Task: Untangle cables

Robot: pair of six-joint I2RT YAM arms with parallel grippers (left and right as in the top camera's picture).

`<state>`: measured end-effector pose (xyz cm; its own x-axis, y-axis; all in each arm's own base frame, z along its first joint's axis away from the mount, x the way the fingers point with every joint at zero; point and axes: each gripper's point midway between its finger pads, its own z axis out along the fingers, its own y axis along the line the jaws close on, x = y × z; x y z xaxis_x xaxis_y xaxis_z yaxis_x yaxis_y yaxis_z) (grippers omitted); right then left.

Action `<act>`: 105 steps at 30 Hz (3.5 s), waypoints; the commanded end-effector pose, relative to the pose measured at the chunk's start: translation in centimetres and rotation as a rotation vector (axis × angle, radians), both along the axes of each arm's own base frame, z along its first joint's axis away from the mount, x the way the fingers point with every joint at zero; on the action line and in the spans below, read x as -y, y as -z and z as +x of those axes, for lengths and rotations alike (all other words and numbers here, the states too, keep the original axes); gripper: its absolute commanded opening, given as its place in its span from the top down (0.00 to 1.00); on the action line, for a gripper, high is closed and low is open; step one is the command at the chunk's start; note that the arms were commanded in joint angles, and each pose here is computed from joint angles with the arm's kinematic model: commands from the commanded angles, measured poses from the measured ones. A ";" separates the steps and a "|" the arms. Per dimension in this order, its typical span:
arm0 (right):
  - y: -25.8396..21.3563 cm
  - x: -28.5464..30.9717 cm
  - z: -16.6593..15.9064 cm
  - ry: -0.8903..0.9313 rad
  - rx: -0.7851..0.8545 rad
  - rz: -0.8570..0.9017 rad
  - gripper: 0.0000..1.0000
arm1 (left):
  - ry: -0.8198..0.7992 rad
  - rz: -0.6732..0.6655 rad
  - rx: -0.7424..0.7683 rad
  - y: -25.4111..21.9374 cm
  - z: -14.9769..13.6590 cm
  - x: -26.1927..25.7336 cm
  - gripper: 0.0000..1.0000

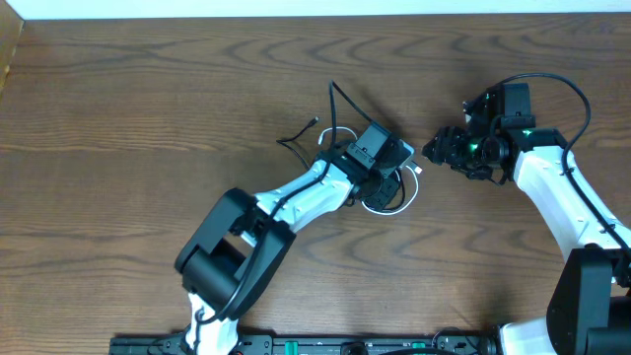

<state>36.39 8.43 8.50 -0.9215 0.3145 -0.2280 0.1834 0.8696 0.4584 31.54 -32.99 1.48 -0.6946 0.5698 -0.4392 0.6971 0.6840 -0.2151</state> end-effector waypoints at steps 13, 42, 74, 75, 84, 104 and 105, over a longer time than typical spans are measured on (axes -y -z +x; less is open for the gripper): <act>-1.2 -1.0 0.8 -0.049 0.053 0.053 0.35 | -0.277 -0.226 0.061 -10.1 4.5 -2.2 0.93; -0.4 -9.3 4.0 0.046 0.170 0.017 0.57 | -0.463 -0.746 -0.311 -20.1 6.5 -5.9 0.93; -4.4 -7.3 2.4 -0.294 0.234 0.327 0.26 | -0.899 -0.353 0.013 -17.9 8.9 -19.4 0.92; -4.4 -7.6 2.3 -0.301 0.233 0.331 0.26 | -0.907 -0.343 0.023 -17.9 8.9 -19.5 0.93; -6.1 -11.2 2.2 -0.369 0.286 0.395 0.25 | -1.137 -0.404 0.005 -18.1 10.0 -20.8 0.93; -11.1 -23.7 0.3 -0.559 0.566 0.439 0.19 | -1.435 -0.499 -0.243 -16.7 8.3 -20.9 0.92; -11.5 -24.3 0.1 -0.569 0.590 0.446 0.20 | -1.440 -0.481 -0.257 -16.4 7.9 -21.0 0.92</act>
<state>36.52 32.15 18.57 -0.7678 0.0028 -0.6407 -0.5618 0.4780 0.6752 40.02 -11.67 17.61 -0.5875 -0.7866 -0.1902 -0.5530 0.5618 -0.6153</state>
